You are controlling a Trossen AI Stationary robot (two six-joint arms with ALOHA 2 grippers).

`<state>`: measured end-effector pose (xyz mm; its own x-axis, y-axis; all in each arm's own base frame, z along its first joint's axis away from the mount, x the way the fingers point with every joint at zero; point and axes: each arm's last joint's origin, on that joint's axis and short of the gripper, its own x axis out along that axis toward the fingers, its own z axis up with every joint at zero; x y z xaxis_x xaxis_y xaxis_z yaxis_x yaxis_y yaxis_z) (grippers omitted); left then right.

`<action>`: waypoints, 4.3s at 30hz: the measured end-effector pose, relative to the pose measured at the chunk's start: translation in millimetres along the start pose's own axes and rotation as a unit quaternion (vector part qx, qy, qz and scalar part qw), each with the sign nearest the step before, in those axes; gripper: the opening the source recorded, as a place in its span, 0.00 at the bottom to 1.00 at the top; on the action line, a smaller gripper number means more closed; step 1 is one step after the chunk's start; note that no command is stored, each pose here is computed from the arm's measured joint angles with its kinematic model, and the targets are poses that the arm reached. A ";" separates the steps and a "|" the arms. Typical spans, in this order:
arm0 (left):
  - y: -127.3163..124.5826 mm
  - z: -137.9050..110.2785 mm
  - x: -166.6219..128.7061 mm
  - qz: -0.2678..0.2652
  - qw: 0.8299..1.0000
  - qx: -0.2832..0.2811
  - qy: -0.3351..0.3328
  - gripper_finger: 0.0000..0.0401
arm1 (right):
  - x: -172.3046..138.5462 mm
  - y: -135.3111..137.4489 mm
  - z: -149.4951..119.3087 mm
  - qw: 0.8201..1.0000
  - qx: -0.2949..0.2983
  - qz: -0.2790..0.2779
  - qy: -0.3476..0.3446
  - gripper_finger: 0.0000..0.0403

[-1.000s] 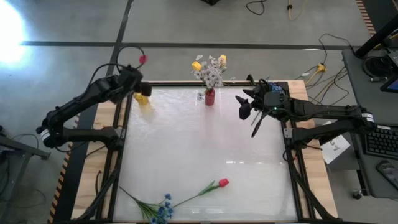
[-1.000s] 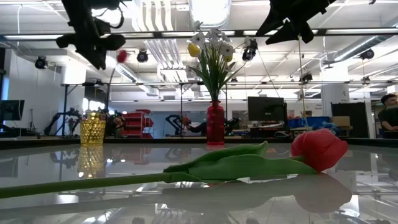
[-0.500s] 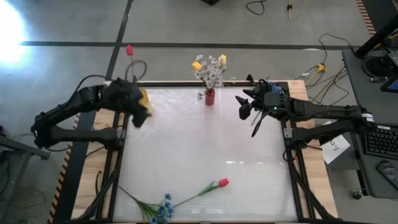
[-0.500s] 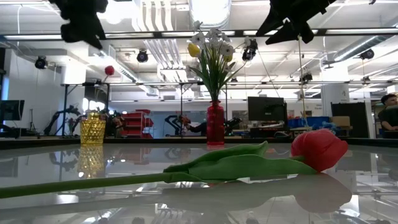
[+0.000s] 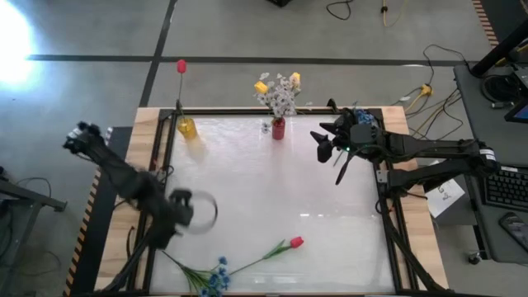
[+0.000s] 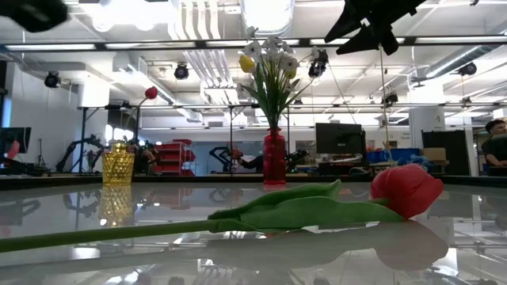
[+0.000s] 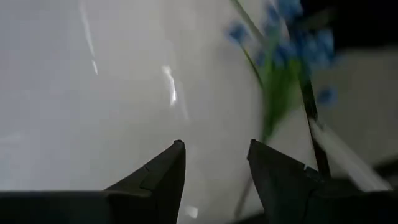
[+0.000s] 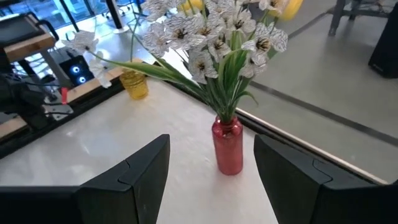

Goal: Sort flowers into vase by color
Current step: Put the bottom blue flowers into the yellow vase

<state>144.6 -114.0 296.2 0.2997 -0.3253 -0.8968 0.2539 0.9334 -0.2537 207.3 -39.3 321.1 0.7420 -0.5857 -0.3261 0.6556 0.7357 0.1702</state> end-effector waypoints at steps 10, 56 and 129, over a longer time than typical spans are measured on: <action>-67.4 3.2 79.4 -0.073 0.990 0.076 0.094 0.41 | 0.0 0.0 0.0 1.000 0.017 0.000 0.000 0.56; -81.1 -11.8 181.6 0.118 0.961 0.233 0.089 0.02 | -6.3 9.3 -7.9 0.999 0.026 0.021 0.024 0.56; 237.7 -87.4 -18.4 0.693 0.454 -0.361 -0.428 0.00 | -36.9 12.5 57.0 1.000 -0.017 -0.004 -0.023 0.56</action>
<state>119.0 127.1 220.7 0.0383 0.9992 0.0138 -0.9992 0.0382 0.0088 196.1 -27.8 388.2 0.7436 -0.6055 -0.2837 0.6563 0.7420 0.1366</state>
